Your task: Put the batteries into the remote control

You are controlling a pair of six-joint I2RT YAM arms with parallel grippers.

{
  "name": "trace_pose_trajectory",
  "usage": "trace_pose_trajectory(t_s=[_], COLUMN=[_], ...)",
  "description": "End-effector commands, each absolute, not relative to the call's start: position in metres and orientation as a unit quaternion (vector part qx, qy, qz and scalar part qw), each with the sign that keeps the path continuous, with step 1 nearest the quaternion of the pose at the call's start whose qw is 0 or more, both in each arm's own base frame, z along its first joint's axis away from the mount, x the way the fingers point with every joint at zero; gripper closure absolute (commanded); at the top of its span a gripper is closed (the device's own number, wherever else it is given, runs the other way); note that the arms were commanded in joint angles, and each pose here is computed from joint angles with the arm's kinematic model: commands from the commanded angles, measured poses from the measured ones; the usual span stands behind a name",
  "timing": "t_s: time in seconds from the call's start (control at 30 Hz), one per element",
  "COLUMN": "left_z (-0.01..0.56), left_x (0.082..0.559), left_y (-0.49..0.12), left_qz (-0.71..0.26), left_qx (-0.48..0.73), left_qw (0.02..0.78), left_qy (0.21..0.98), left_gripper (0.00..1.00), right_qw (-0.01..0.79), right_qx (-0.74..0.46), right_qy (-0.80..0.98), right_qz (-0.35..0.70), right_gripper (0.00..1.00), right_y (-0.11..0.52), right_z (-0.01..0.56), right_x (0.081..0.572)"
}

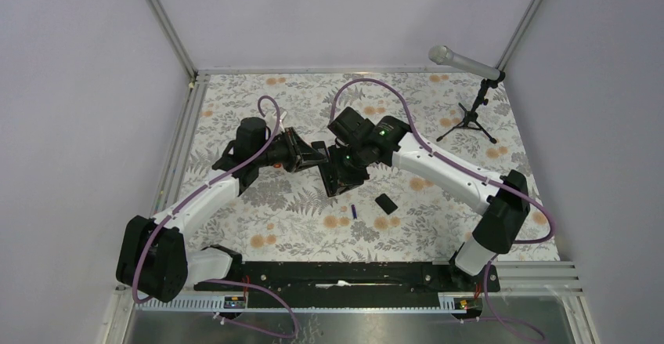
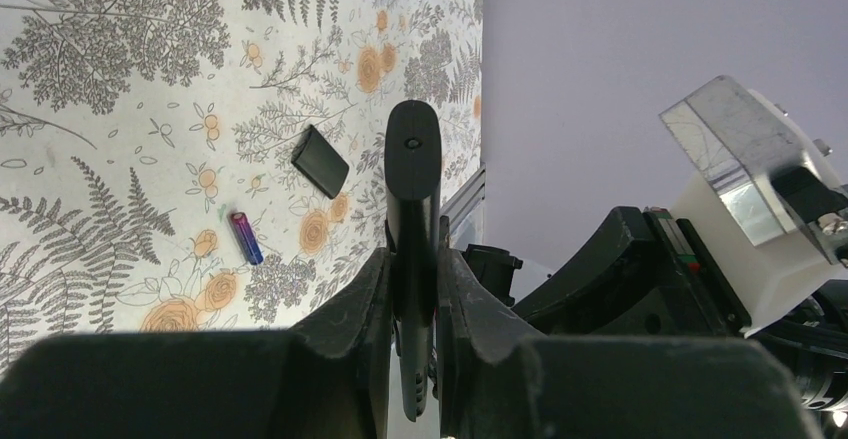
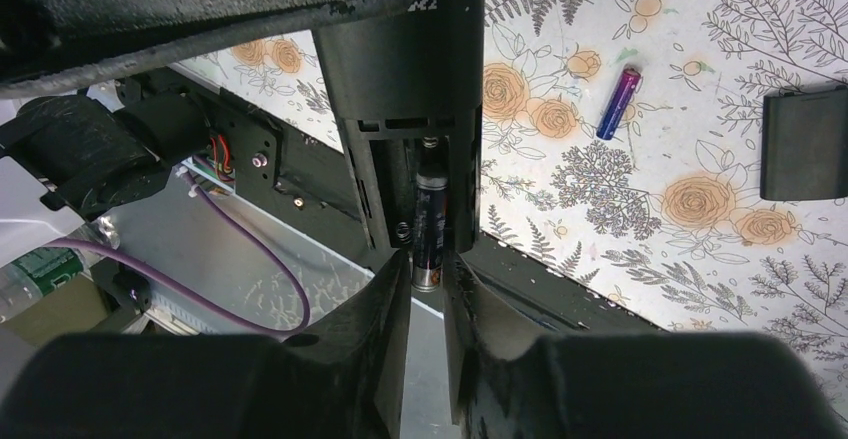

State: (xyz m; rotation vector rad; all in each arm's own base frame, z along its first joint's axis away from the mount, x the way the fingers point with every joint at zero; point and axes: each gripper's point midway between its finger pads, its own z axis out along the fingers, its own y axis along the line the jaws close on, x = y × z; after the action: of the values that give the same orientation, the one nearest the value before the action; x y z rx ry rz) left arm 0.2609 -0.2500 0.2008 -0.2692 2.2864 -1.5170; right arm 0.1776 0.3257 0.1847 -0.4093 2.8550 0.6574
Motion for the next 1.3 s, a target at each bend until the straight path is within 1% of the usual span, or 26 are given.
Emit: trace_pose_trajectory(t_s=[0.0, 0.3, 0.63, 0.67, 0.7, 0.77, 0.83, 0.9, 0.93, 0.97, 1.03, 1.27], left_z=[0.218, 0.214, 0.225, 0.227, 0.229, 0.235, 0.243, 0.251, 0.254, 0.259, 0.267, 0.301], left_x=[0.262, 0.258, 0.262, 0.263, 0.263, 0.266, 0.269, 0.271, 0.272, 0.273, 0.274, 0.285], left_y=[-0.252, -0.254, -0.256, -0.256, -0.256, -0.255, -0.254, -0.253, -0.252, -0.252, -0.252, -0.25], left_qz=[-0.557, -0.557, -0.563, -0.565, -0.567, -0.574, -0.585, -0.596, -0.599, -0.604, -0.614, -0.655], left_qx=[-0.078, -0.094, -0.095, -0.095, -0.097, -0.101, -0.107, -0.112, -0.114, -0.116, -0.125, -0.172], left_qw=[0.221, 0.188, 0.184, 0.185, 0.184, 0.186, 0.185, 0.185, 0.185, 0.183, 0.178, 0.168], left_qy=[0.797, 0.804, 0.8, 0.799, 0.797, 0.791, 0.783, 0.773, 0.771, 0.767, 0.759, 0.716], left_gripper=[1.0, 1.0, 1.0, 1.0, 1.0, 1.0, 1.0, 1.0, 1.0, 1.0, 1.0, 1.0], right_qw=[0.094, 0.097, 0.111, 0.117, 0.125, 0.15, 0.182, 0.218, 0.245, 0.258, 0.274, 0.283], right_qx=[-0.148, -0.14, -0.119, -0.114, -0.108, -0.087, -0.066, -0.042, -0.028, -0.016, 0.007, 0.09], right_qy=[0.959, 0.962, 0.952, 0.952, 0.952, 0.951, 0.944, 0.927, 0.908, 0.898, 0.881, 0.828], right_qz=[0.222, 0.216, 0.258, 0.258, 0.259, 0.255, 0.267, 0.304, 0.34, 0.357, 0.386, 0.476], right_gripper=[0.73, 0.71, 0.56, 0.54, 0.48, 0.32, 0.21, 0.11, 0.06, 0.02, 0.0, 0.0], right_y=[0.327, 0.326, 0.338, 0.337, 0.335, 0.329, 0.325, 0.323, 0.325, 0.322, 0.319, 0.318], right_z=[0.193, 0.193, 0.22, 0.223, 0.227, 0.234, 0.246, 0.261, 0.278, 0.283, 0.289, 0.295], right_x=[0.177, 0.18, 0.181, 0.182, 0.183, 0.189, 0.194, 0.197, 0.199, 0.199, 0.197, 0.194])
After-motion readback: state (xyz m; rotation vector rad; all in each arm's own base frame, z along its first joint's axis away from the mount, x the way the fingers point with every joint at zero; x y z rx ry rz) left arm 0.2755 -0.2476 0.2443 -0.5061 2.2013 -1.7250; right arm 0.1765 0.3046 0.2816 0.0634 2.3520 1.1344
